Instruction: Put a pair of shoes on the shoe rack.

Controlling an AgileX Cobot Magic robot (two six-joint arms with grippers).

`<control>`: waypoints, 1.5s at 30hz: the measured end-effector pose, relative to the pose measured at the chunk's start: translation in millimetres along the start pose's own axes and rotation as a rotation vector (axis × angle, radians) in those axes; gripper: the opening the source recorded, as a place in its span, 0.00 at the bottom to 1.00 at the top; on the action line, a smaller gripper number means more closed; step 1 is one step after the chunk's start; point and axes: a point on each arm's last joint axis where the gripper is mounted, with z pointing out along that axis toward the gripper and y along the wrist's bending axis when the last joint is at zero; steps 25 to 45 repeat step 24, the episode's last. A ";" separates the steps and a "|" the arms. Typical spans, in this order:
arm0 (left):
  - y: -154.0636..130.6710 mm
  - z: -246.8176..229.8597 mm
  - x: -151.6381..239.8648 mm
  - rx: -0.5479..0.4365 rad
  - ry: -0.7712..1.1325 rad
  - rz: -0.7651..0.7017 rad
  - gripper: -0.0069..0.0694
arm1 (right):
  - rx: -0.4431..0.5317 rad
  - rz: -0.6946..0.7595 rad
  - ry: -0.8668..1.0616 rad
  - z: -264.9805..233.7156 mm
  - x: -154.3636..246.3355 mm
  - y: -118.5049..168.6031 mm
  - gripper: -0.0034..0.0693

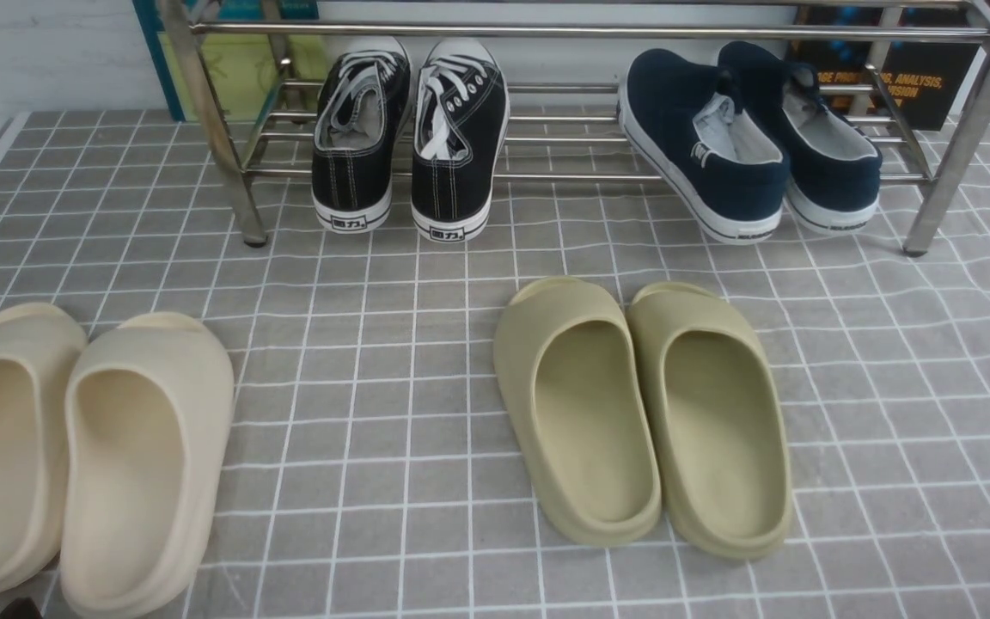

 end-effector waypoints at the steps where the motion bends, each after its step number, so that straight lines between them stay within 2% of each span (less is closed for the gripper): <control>1: 0.0 0.0 0.0 0.000 0.000 0.000 0.40 | 0.000 0.000 0.000 0.0 0.0 0.0 0.10; 24: 0.0 0.0 0.0 0.000 0.000 0.000 0.40 | -0.003 0.006 0.000 0.0 0.0 0.2 0.15; 45: 0.0 0.0 0.0 0.000 0.000 0.000 0.40 | -0.003 0.006 0.000 0.0 0.0 0.2 0.15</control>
